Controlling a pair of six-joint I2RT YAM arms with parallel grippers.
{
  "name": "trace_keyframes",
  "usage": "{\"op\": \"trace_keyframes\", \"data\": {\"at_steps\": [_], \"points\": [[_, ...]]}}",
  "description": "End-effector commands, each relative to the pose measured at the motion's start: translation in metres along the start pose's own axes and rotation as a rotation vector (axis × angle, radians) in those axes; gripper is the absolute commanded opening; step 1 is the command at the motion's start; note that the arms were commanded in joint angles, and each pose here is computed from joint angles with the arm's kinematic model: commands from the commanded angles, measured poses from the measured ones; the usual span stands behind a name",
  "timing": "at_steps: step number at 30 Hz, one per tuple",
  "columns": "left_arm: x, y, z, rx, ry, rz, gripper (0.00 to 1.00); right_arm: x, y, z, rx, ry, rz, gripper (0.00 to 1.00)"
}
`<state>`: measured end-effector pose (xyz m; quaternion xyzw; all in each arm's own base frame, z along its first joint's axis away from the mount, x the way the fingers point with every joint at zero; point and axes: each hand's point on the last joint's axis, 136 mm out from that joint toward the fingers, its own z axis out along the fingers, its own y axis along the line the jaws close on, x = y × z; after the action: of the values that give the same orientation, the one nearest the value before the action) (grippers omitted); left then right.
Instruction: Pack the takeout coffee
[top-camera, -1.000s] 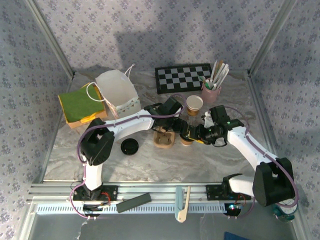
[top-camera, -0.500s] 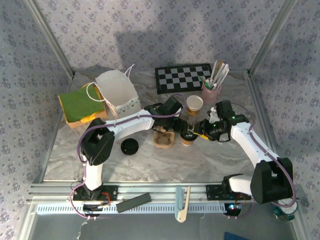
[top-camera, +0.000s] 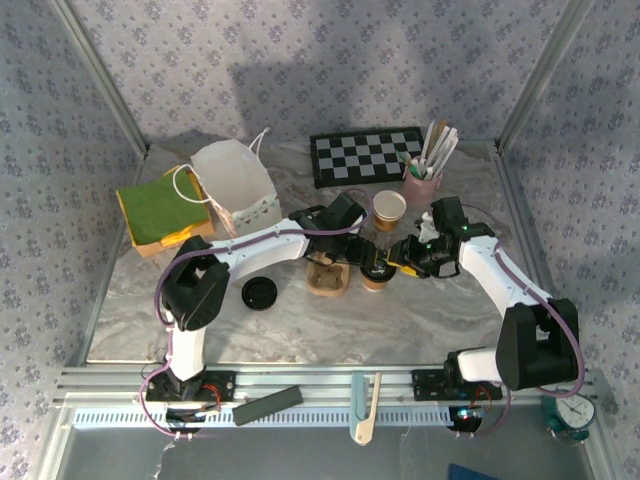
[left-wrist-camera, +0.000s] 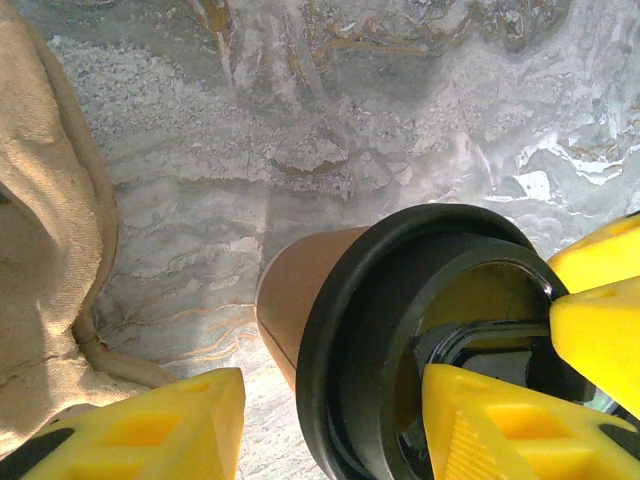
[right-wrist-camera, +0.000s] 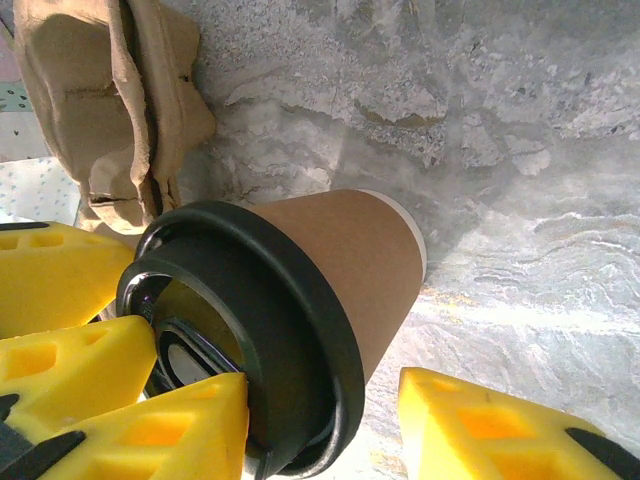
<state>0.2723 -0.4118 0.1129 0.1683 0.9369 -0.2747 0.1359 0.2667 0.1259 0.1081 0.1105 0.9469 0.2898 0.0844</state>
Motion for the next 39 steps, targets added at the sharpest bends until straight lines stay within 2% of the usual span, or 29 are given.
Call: {"op": "trace_keyframes", "data": {"at_steps": [1,9,20,29,39], "points": [[0.047,0.041,0.027,-0.155,0.164,-0.014,0.50,0.027,-0.043,0.014,0.175,0.082,0.034,0.42],[0.051,0.044,0.030,-0.159,0.177,-0.019,0.49,0.051,-0.072,0.025,0.260,0.146,0.089,0.40],[0.051,0.040,0.028,-0.152,0.173,-0.011,0.49,0.003,0.009,-0.002,0.018,0.004,-0.018,0.46],[0.050,0.039,0.028,-0.150,0.173,-0.002,0.49,-0.015,0.014,0.014,0.001,0.002,-0.002,0.45],[0.049,0.037,0.028,-0.148,0.176,0.005,0.49,-0.028,0.037,0.004,-0.080,-0.026,-0.010,0.47]]}}
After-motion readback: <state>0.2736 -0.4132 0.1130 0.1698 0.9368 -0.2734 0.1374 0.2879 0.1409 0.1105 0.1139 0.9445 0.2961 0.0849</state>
